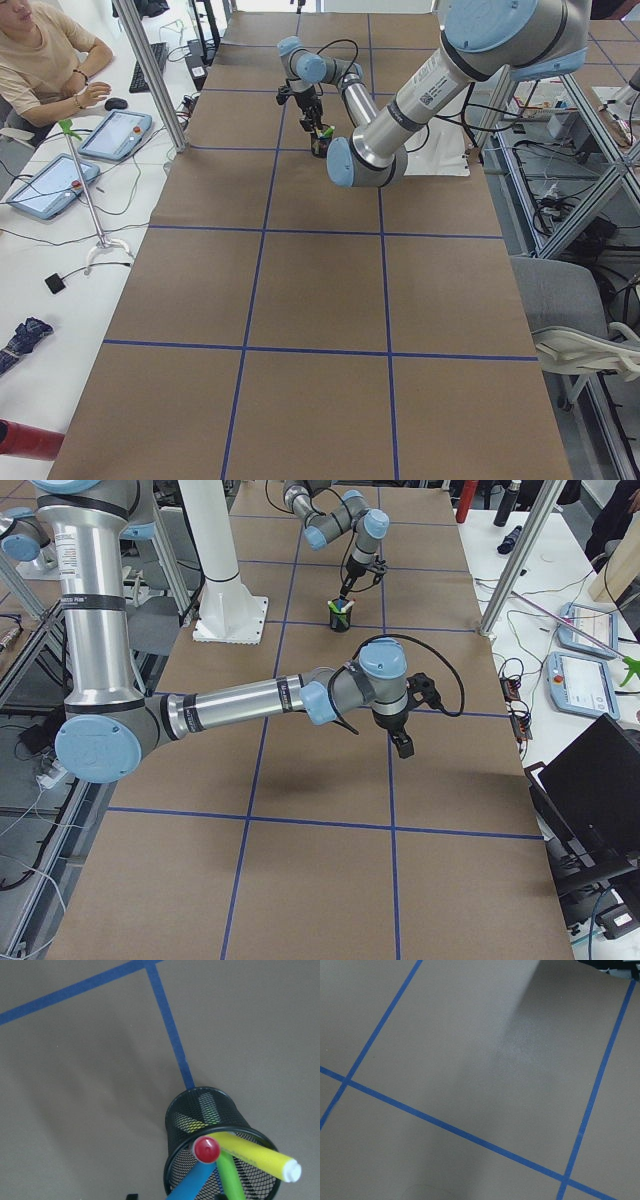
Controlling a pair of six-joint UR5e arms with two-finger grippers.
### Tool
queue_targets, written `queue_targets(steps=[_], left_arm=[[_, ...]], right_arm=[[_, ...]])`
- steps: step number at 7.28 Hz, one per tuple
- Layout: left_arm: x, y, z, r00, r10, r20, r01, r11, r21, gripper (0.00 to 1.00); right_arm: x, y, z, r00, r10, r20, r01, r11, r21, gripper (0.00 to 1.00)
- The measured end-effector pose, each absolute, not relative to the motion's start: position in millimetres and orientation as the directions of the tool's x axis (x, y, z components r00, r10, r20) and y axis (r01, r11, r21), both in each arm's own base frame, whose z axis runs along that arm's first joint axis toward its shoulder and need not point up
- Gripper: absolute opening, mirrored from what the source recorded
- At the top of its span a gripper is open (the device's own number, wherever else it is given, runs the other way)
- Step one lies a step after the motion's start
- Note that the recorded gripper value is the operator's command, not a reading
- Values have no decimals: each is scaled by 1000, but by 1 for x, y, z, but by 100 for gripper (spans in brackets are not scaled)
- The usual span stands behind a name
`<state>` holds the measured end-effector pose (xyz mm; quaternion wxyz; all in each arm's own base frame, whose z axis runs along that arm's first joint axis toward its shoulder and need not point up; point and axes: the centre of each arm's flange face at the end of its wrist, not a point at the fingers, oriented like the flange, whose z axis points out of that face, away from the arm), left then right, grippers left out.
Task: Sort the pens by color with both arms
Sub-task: 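Lower the left gripper and close it on the blue marker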
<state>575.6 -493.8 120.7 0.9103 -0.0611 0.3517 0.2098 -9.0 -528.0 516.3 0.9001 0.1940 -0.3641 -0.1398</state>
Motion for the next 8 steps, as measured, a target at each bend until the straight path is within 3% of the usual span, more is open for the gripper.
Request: queue_targets(steps=[8], left_arm=[[583,-482,120,655,355,-667,-441,896,43,42]], right_arm=[[-12,-539,514,695,-397,599,113,884,454,100]])
